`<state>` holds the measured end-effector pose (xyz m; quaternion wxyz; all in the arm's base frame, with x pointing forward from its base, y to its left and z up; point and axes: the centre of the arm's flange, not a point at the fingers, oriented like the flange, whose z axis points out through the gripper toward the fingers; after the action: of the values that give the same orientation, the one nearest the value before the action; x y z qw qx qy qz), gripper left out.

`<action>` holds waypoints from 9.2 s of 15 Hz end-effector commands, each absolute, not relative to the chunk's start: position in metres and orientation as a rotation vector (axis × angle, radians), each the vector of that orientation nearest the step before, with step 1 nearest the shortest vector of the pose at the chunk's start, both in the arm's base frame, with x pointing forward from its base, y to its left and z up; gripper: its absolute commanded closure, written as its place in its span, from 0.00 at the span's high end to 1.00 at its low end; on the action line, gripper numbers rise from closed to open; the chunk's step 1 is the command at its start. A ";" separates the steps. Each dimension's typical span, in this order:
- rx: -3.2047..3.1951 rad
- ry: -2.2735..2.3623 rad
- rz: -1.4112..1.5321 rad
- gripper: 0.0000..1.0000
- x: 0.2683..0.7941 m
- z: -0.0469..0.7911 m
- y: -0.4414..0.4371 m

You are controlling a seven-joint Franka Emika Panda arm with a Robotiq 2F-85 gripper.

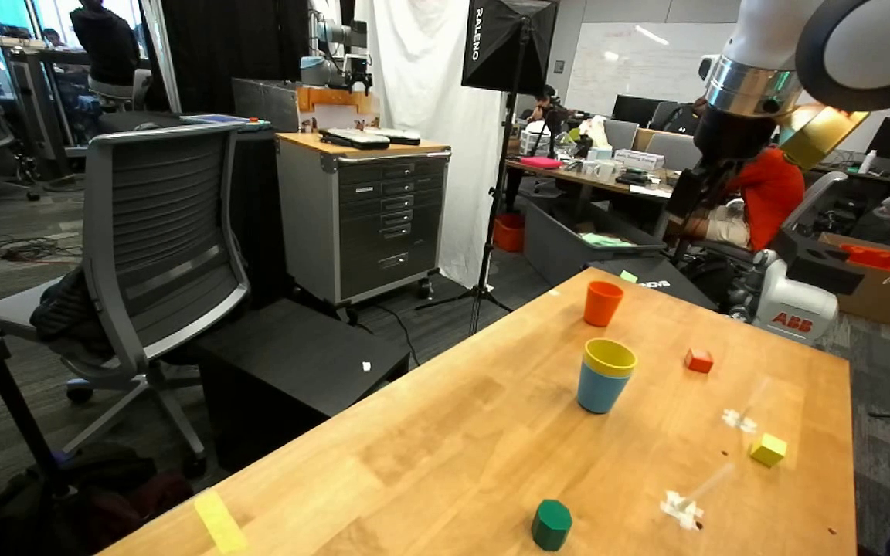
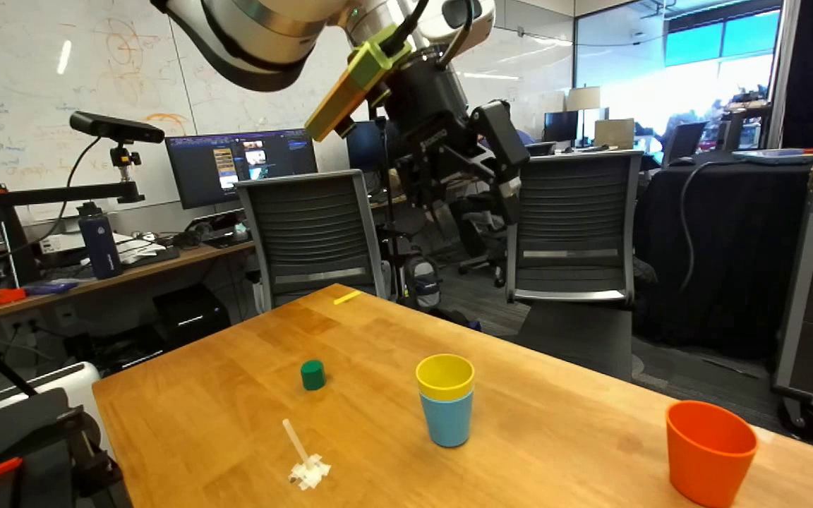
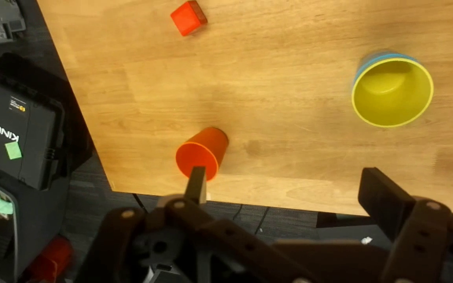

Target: Put the yellow cup in the blue cup then pick the orange cup and put it in the yellow cup

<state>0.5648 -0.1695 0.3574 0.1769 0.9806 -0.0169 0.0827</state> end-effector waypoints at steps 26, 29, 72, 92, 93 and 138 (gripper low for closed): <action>2.736 -0.071 0.054 1.00 0.767 0.262 -0.233; 2.746 -0.102 0.021 1.00 0.766 0.240 -0.246; 2.725 -0.131 -0.144 1.00 0.804 0.151 -0.310; 2.690 -0.135 -0.138 1.00 0.759 0.157 -0.285; 2.690 -0.136 -0.134 1.00 0.760 0.155 -0.286; 2.695 0.110 0.146 0.04 0.764 0.184 -0.207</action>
<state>0.7849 -0.2367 0.1515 0.2226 0.9739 0.0213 0.0398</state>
